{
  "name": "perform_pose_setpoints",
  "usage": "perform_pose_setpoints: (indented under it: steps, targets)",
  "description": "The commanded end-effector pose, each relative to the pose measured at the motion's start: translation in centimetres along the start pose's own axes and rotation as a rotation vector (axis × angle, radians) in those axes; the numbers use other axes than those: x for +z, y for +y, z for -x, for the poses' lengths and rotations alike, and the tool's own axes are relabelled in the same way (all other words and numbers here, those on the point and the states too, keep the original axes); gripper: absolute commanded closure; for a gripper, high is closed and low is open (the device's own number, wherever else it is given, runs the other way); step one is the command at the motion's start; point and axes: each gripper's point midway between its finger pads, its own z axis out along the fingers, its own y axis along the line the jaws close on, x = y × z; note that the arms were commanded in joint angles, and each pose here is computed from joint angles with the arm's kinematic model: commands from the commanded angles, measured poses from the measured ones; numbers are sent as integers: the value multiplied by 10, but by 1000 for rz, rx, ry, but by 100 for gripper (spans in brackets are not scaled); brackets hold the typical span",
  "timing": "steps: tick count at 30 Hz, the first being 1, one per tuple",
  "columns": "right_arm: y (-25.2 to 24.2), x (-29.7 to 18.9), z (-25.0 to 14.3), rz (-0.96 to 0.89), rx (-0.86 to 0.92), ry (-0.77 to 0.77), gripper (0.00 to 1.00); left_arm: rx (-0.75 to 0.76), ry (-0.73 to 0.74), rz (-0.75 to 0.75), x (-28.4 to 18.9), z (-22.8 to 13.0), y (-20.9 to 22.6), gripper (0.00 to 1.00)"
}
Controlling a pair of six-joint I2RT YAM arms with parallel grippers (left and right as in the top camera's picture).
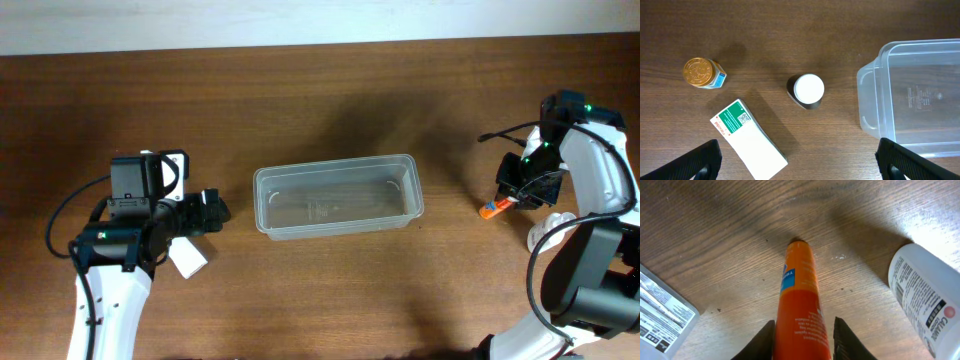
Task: Pack container
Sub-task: 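Reach the right gripper to the orange tube and grasp it, then carry the orange tube into the container's right end and release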
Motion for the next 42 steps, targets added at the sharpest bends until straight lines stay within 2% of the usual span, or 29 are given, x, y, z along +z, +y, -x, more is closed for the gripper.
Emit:
perform_pose_setpoints:
  steps: [1,7,11,18,20,25,31,42]
  targets:
    - [0,-3,4,4,6,-9,73,18,-27,8,-5,9,0,1]
    - [2,-7,4,6,2,-17,76,18,-27,8,-5,9,0,1]
    - [14,-25,4,15,-70,-48,82,18,-27,8,-5,9,0,0]
    - [59,-93,-2,43,-209,-193,82,18,-30,8,-5,10,0,1]
    - [85,-129,-14,65,-316,-277,82,18,-30,8,-5,10,0,1]
    - [132,-160,-43,110,-478,-370,83,18,-35,8,-5,11,0,1]
    - [178,-140,-76,85,-653,-325,83,18,-50,7,-6,15,0,1]
    - [198,-71,-65,28,-686,-190,83,18,-49,7,-6,15,0,1]
